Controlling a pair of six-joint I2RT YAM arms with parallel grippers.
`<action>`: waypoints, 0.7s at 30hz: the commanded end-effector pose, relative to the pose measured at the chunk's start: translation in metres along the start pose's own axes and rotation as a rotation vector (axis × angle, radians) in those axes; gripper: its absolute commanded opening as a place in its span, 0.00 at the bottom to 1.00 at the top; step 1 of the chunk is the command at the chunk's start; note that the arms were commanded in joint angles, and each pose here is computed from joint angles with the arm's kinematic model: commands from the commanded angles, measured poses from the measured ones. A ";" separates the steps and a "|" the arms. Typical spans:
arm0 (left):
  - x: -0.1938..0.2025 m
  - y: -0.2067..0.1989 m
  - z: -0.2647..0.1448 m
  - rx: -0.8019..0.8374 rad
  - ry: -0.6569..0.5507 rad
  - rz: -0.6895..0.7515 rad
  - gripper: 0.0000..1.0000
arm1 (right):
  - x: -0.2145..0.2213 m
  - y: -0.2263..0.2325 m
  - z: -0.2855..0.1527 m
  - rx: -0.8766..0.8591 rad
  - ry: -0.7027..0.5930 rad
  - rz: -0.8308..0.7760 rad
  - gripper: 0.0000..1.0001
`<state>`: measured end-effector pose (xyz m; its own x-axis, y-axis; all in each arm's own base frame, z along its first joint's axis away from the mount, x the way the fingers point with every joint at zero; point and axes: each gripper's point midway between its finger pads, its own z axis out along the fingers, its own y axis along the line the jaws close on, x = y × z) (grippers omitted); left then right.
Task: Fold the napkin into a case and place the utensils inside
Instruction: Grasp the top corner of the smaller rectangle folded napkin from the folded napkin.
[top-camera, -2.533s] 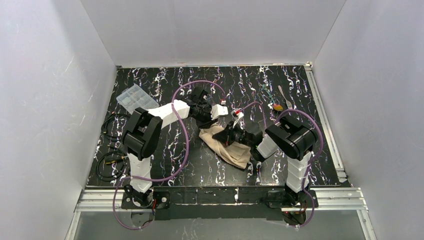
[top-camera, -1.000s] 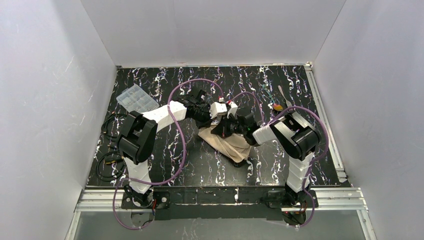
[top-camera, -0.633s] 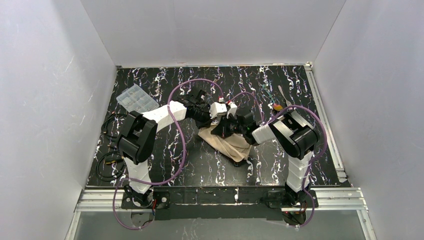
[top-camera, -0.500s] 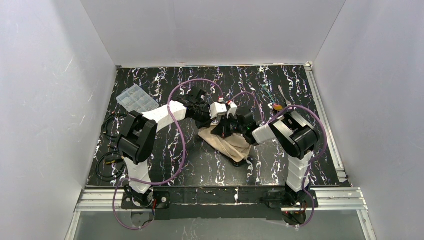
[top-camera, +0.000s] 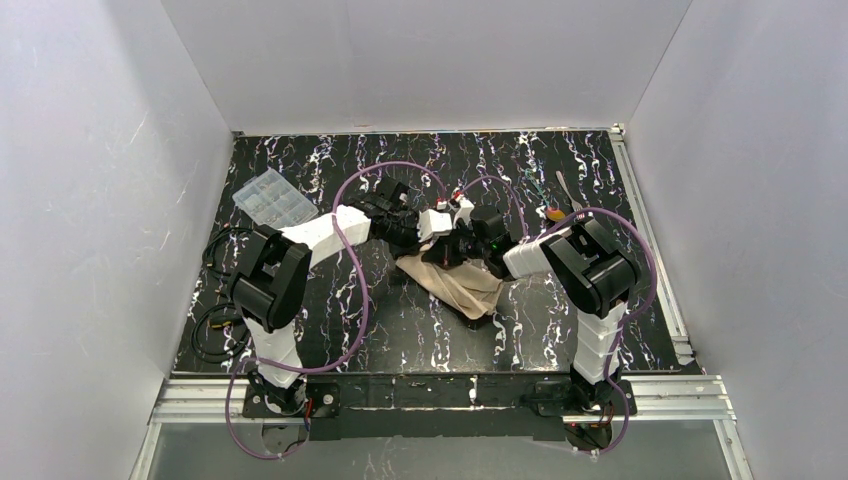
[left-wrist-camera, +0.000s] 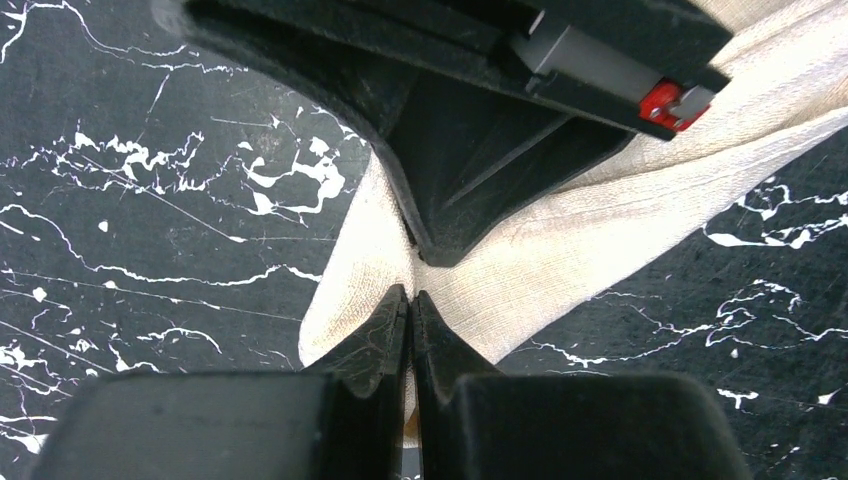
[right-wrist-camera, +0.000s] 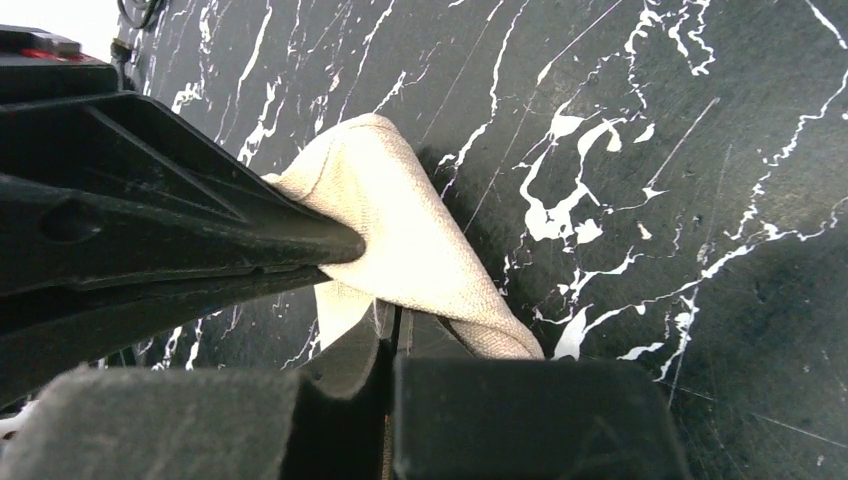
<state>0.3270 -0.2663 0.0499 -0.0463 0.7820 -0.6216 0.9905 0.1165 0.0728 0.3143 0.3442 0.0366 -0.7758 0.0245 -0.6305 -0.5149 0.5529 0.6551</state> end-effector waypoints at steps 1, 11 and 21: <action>-0.002 -0.002 -0.009 -0.022 -0.003 0.042 0.00 | -0.024 0.019 -0.003 -0.066 -0.066 -0.006 0.01; 0.005 0.005 -0.003 -0.061 0.031 0.055 0.00 | -0.025 0.015 0.009 -0.074 -0.065 0.072 0.01; -0.007 -0.007 -0.006 0.005 -0.013 0.031 0.00 | -0.029 0.007 0.008 -0.017 -0.086 0.067 0.01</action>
<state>0.3324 -0.2610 0.0404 -0.0169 0.8042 -0.5942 0.9847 0.1166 0.1298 0.3158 0.3492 0.0356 -0.8195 0.0815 -0.5673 -0.4446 0.5343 0.7190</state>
